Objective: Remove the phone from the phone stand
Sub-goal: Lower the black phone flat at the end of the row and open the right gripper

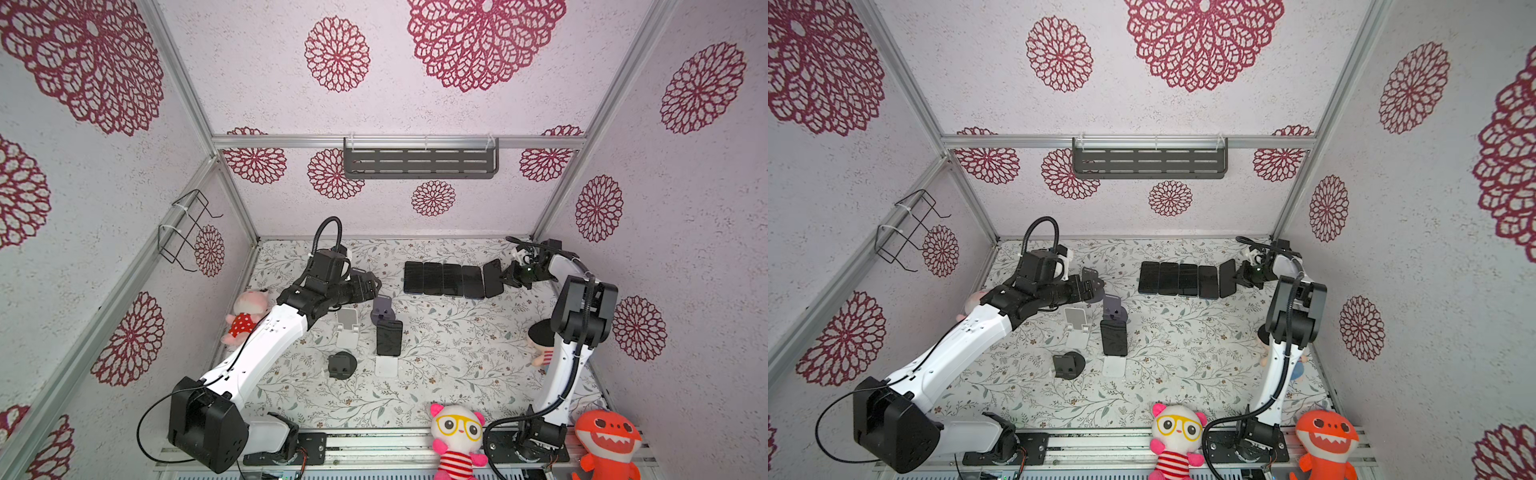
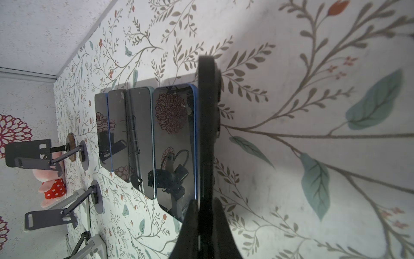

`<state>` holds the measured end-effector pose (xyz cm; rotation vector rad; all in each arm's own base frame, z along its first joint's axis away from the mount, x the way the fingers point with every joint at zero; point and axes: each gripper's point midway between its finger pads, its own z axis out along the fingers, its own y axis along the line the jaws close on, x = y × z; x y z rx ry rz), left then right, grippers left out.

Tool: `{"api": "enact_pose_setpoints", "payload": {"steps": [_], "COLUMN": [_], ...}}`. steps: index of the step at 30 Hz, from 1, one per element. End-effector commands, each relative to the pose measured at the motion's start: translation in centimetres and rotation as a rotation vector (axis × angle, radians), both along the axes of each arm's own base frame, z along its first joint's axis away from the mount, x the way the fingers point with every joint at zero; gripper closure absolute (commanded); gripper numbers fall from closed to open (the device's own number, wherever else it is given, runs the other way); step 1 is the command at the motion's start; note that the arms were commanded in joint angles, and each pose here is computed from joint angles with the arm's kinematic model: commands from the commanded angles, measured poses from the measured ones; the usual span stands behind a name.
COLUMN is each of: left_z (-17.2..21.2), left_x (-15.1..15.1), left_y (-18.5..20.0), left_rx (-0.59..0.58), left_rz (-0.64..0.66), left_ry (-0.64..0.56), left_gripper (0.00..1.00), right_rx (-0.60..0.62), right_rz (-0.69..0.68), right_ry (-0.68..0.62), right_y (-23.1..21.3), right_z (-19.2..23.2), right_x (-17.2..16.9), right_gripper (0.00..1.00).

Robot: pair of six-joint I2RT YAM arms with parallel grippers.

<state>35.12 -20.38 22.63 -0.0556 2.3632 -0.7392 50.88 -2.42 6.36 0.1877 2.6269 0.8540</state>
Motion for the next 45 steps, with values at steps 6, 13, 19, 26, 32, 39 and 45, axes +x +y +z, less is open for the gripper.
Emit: {"api": "enact_pose_setpoints", "payload": {"steps": [6, 13, 19, 26, 32, 39, 45], "left_z": [1.1, 0.8, 0.6, 0.4, 0.4, 0.2, 0.1], "left_x": [0.8, 0.9, 0.9, 0.9, 0.8, 0.8, 0.8], "left_y": [-0.7, -0.8, -0.9, -0.9, -0.8, -0.9, -0.9], "left_rx": [-0.003, 0.001, 0.001, 0.003, 0.005, 0.010, 0.015], "left_rz": [-0.004, -0.005, -0.009, -0.006, -0.004, -0.007, -0.006], "left_ry": [-0.030, -0.026, -0.022, -0.019, -0.018, -0.016, -0.015], "left_gripper": [0.03, 0.03, 0.02, 0.03, 0.03, 0.02, 0.03], "right_rx": [-0.036, -0.039, -0.057, -0.086, -0.129, -0.169, -0.196], "right_rz": [0.026, 0.021, 0.016, 0.006, -0.022, -0.041, -0.056], "right_ry": [0.021, 0.024, 0.026, 0.029, 0.014, -0.015, -0.034], "right_y": [-0.5, -0.7, -0.8, -1.3, -2.0, -2.6, -3.0], "right_z": [-1.1, -1.4, -1.6, -1.7, -1.4, -0.8, 0.0], "right_x": [-0.1, 0.2, 0.1, 0.1, 0.3, 0.3, 0.4], "right_gripper": [0.86, 0.80, 0.61, 0.52, 0.45, 0.36, 0.29]}}
